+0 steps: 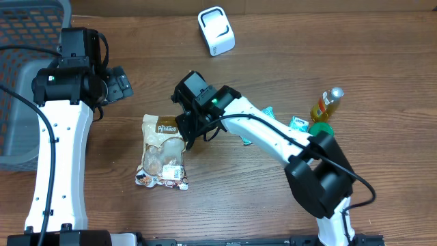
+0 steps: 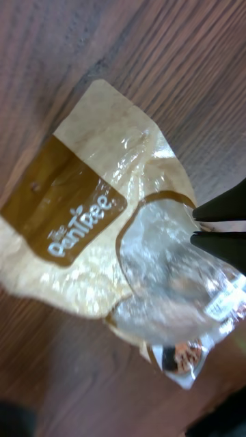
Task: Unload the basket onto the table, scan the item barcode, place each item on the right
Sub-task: 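Move the open right gripper left over the PanTree bag, then grasp the PanTree bag top with the right gripper and drag it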
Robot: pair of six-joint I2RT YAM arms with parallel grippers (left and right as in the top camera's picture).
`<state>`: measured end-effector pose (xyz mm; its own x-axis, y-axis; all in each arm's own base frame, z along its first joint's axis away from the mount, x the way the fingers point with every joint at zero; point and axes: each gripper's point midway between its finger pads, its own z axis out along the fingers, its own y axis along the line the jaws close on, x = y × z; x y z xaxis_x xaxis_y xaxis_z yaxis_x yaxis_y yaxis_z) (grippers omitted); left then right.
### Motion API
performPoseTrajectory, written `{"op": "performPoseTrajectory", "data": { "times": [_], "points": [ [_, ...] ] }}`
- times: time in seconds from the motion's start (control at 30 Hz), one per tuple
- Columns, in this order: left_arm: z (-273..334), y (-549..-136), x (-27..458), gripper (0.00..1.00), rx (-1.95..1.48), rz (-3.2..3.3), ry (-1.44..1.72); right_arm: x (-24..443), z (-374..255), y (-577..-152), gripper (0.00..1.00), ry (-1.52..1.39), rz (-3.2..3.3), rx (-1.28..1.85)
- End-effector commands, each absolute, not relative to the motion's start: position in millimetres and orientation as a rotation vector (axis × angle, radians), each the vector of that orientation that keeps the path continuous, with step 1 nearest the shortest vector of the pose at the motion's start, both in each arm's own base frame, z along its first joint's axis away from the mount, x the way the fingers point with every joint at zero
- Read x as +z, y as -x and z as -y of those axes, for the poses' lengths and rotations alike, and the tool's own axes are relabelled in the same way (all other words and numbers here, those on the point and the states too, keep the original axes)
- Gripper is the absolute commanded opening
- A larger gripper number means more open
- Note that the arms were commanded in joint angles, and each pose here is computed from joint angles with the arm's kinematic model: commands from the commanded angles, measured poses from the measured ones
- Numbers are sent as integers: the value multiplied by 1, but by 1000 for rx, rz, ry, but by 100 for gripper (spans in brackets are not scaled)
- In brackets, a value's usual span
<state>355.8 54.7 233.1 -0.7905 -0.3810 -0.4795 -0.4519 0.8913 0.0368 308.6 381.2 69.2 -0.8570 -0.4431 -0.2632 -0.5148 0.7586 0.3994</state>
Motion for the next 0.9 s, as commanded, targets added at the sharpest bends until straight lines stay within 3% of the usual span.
{"op": "performPoseTrajectory", "data": {
  "times": [0.0, 0.63, 0.87],
  "points": [
    [-58, -357, 239, 99, 222, -2568, 594, 48, -381, -305, 4, 786, -2839, 682],
    [-58, -357, 239, 100, 222, -2568, 594, -3, -361, -312, 4, 739, -2928, 472],
    [-58, -357, 239, 99, 222, -2568, 594, -7, -342, -323, 4, 545, -2971, 321]
  ]
}}
